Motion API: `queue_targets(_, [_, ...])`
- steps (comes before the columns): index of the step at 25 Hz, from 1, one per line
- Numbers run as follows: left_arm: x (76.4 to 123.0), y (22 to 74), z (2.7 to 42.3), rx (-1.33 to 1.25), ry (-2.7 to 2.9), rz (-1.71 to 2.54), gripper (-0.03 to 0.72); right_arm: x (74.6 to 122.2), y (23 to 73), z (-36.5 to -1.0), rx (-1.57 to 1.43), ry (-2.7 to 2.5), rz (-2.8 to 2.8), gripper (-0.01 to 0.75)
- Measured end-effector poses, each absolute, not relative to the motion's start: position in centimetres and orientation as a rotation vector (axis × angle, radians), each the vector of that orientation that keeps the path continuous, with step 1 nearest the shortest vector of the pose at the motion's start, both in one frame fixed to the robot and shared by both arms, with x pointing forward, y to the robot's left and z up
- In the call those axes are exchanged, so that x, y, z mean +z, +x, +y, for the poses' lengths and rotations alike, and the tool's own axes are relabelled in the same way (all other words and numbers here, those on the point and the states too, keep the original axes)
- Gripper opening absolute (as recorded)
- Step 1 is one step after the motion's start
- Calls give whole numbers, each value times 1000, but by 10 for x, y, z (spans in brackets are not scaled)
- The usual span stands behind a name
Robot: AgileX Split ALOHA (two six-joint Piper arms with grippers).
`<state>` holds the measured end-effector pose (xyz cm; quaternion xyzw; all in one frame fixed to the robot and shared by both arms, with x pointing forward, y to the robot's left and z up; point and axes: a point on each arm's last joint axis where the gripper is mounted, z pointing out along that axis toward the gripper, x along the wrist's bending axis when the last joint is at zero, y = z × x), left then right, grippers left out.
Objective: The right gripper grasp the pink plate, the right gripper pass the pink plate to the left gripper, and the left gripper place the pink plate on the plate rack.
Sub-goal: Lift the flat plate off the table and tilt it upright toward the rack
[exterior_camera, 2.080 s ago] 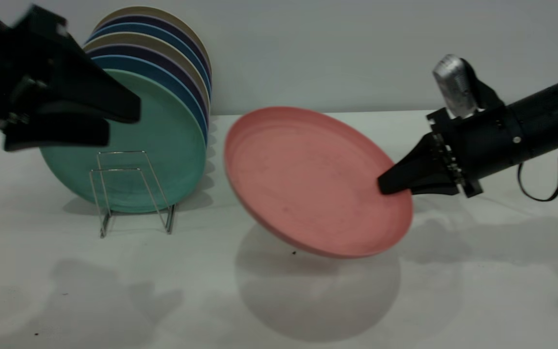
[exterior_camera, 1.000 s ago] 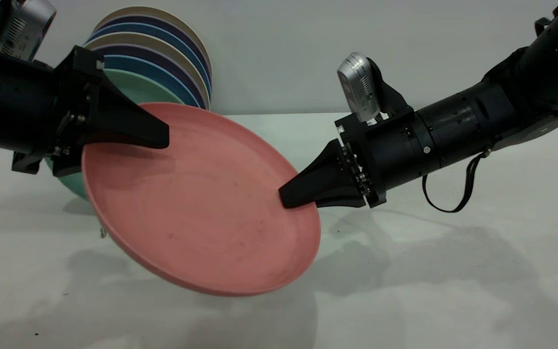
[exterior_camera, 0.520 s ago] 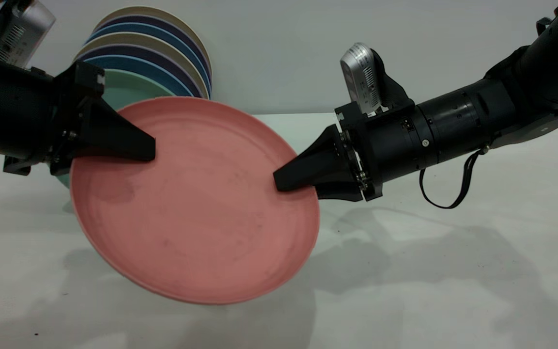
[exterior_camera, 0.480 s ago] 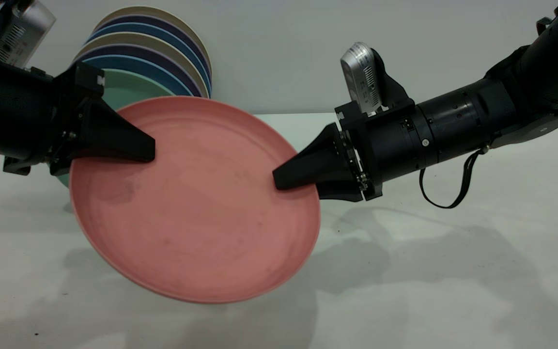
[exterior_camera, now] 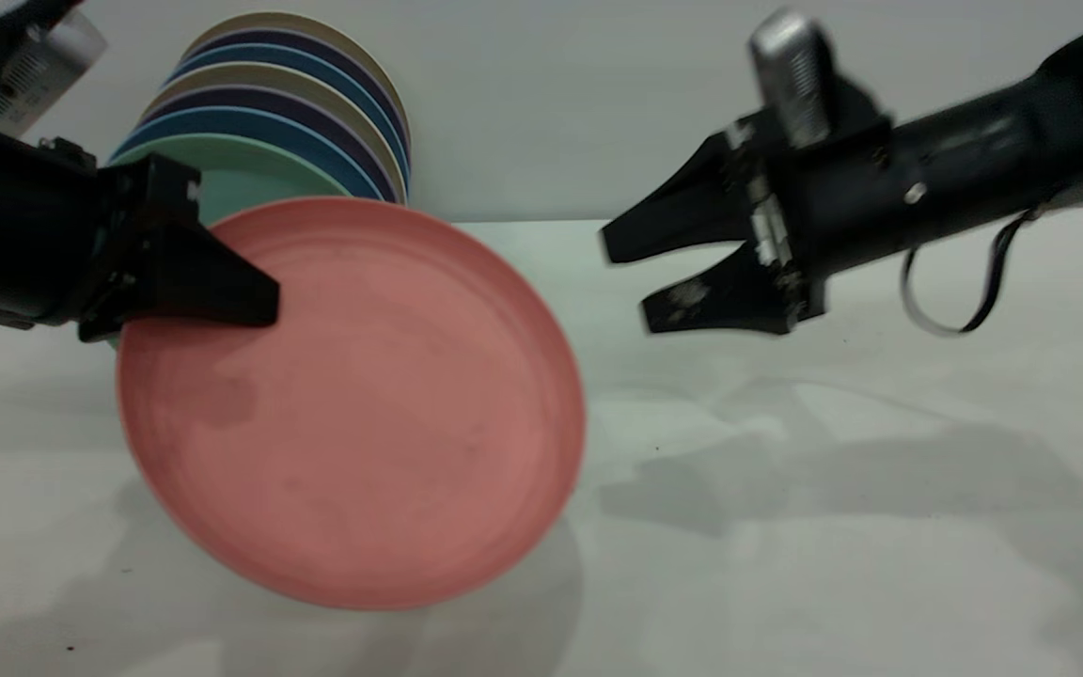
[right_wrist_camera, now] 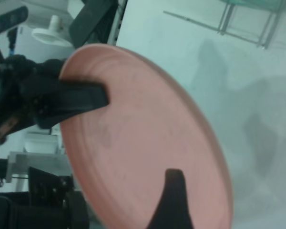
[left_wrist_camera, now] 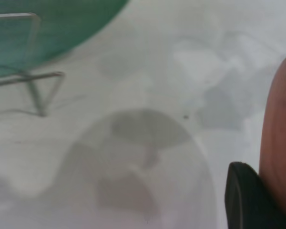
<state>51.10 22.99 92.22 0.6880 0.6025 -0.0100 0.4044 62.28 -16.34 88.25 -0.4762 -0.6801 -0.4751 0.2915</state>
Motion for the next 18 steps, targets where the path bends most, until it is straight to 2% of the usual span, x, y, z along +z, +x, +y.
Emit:
queue_targets(4, [921, 513, 233, 67, 1824, 1456, 99, 899, 621, -180, -1239, -1242, -1908, 656])
queue_targets(13, [940, 529, 214, 224, 2070, 1072, 99, 878, 625, -254, -922, -1585, -1981, 462])
queue_targets(18, [966, 547, 204, 363, 2255, 727, 99, 870, 622, -273, -766, -1705, -1999, 423])
